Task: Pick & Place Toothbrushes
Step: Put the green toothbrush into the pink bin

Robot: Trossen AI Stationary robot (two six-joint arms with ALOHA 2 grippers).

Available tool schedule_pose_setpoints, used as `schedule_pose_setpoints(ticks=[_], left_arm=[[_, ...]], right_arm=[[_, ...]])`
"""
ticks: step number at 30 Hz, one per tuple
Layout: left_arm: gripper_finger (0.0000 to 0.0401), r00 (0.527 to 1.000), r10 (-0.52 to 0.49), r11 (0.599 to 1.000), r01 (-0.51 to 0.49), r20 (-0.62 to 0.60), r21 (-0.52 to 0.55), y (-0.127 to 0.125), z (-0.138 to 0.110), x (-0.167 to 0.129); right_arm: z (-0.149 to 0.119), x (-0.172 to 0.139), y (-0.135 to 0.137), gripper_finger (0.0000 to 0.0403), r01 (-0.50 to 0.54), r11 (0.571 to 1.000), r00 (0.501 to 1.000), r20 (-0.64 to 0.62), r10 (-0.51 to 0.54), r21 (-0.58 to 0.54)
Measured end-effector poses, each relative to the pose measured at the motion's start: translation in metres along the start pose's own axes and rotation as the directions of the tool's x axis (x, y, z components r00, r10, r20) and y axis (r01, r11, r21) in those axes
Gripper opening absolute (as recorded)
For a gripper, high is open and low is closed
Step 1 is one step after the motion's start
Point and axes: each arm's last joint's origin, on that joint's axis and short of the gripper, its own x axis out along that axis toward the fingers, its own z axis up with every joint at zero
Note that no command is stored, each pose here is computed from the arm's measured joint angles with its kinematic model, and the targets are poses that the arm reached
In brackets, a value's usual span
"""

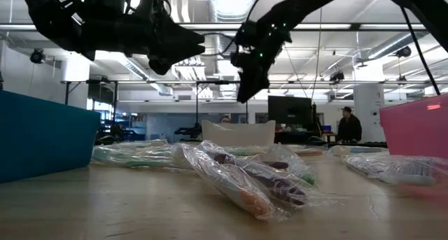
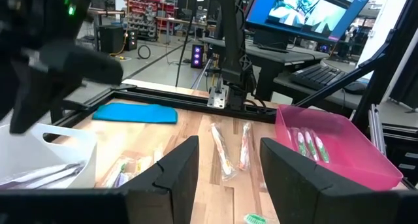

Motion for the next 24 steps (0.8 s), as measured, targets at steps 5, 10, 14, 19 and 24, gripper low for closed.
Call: schedule_pose_setpoints(ticks=[5,10,14,19,24], left_arm=[[0.0167,1.000,0.000,1.000,0.000,0.000,0.000,0.000,0.000,0.000],[0.0167,1.000,0.000,1.000,0.000,0.002,-0.001,0.000,0.000,0.000],[0.0167,1.000,0.000,1.000,0.000,0.002,-0.001,0.000,0.000,0.000],[0.0167,1.000,0.000,1.000,0.000,0.002,-0.001,0.000,0.000,0.000],[0.0167,1.000,0.000,1.000,0.000,0.002,-0.001,0.000,0.000,0.000]], right_arm=[[0.004,-0.031,0.008,0.0159,0.003,1.000,0.999,0.048,-0.002,-0.028],[0.003,-0.060,0.017,0.0145,0.001,1.000,0.997,0.075,0.000,-0.023],[0.001,-0.081,0.027,0.0134,-0.010,1.000,0.996,0.083,0.011,-0.018],[-0.004,-0.098,0.046,0.0120,-0.039,0.999,0.997,0.062,0.040,-0.005],[-0.010,-0.107,0.073,0.0105,-0.084,0.996,0.996,0.007,0.084,-0.005]])
